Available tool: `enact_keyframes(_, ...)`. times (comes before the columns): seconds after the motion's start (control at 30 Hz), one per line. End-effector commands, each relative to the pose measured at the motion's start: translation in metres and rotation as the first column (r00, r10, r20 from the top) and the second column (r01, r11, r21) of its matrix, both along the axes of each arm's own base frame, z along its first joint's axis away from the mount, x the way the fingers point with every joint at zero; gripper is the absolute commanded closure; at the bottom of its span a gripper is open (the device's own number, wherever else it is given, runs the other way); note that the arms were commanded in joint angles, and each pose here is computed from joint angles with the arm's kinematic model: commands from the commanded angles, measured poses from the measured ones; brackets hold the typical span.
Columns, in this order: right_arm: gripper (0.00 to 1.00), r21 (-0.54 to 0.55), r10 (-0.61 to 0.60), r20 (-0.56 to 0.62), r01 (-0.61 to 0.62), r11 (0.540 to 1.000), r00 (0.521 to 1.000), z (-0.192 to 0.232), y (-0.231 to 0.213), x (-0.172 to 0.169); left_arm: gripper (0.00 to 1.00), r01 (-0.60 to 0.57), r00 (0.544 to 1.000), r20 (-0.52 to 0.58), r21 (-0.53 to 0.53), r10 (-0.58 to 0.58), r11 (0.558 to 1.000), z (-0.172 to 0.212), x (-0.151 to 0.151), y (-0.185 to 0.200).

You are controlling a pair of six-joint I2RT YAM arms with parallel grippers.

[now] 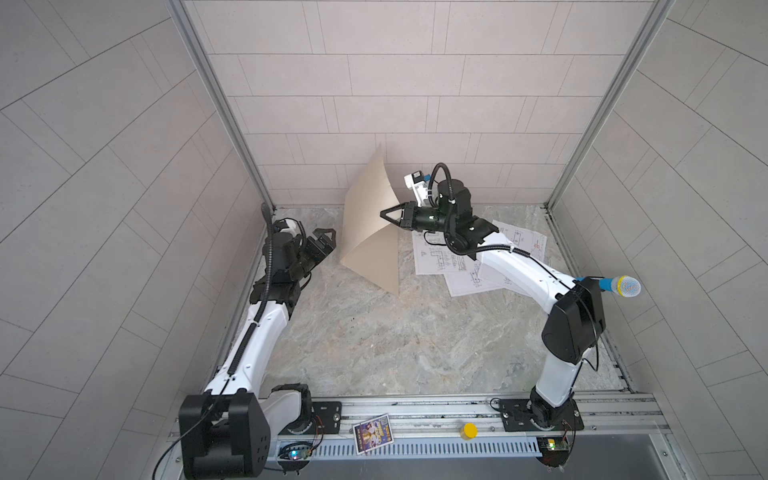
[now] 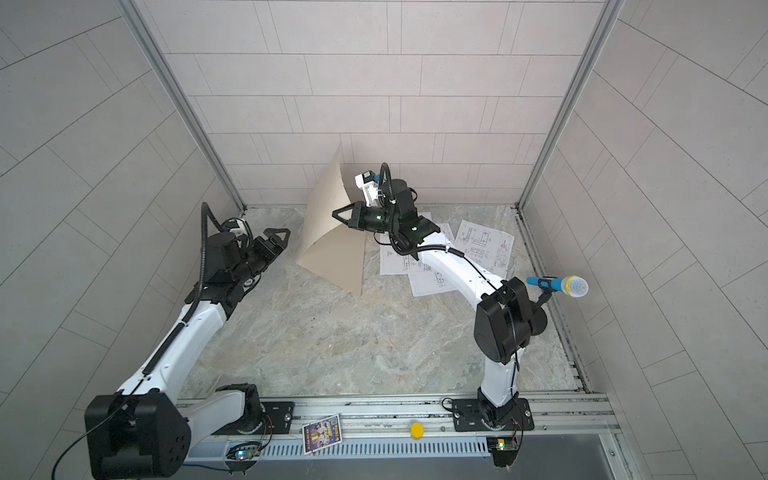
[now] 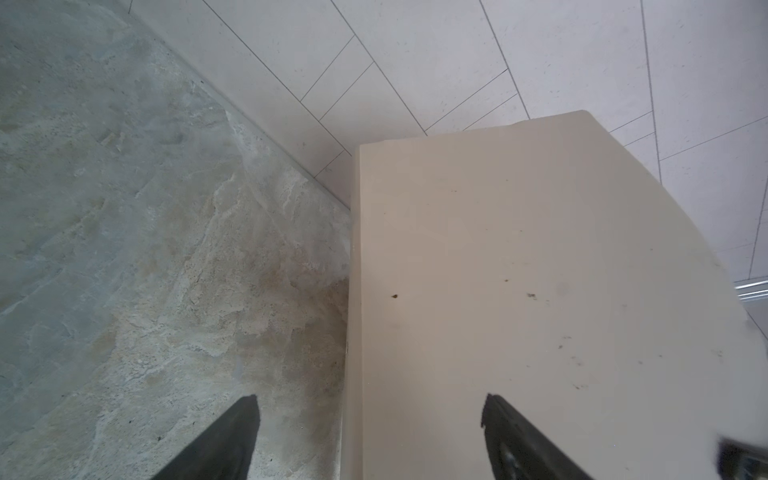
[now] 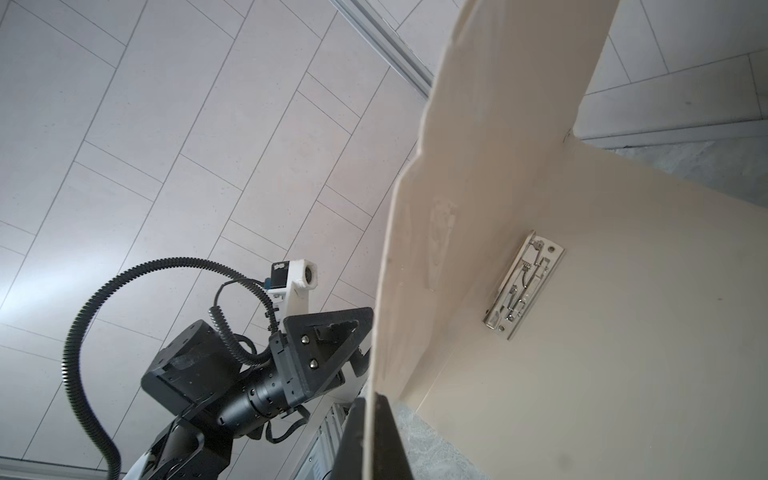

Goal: Put the files into the folder
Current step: 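Lift the folder's top cover with the right gripper while the left gripper holds the folder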

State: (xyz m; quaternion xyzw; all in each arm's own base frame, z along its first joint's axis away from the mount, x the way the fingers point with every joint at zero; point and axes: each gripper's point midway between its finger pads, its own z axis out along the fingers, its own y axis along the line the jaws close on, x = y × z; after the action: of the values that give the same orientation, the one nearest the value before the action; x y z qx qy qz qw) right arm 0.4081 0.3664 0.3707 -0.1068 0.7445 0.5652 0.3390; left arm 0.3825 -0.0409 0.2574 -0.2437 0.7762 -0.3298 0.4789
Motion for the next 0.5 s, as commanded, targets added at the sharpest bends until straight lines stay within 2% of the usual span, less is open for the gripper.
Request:
enact_keyframes(0.0, 1.0, 0.047, 0.026, 0.135, -0.032, 0.998, 0.99, 0.068, -0.014, -0.029, 0.09, -0.02, 0.998, 0.054, -0.004, 0.02, 1.0, 0.024, -0.002, 0.003)
enact_keyframes(0.17, 1.0, 0.035, -0.036, 0.207, 0.029, 0.999, 0.978, 0.102, -0.057, -0.033, 0.09, 0.026, 0.999, 0.027, -0.032, -0.025, 0.999, 0.018, 0.003, -0.006)
enact_keyframes(0.33, 1.0, -0.075, -0.171, 0.223, 0.192, 0.979, 0.96, 0.095, -0.131, -0.021, 0.09, 0.038, 0.999, 0.018, -0.03, -0.038, 0.999, 0.013, 0.003, -0.011)
enact_keyframes(0.47, 1.0, -0.051, -0.24, 0.236, 0.258, 0.965, 0.942, 0.108, -0.174, -0.023, 0.09, 0.046, 0.999, 0.021, -0.016, -0.046, 0.999, 0.012, 0.004, -0.019)
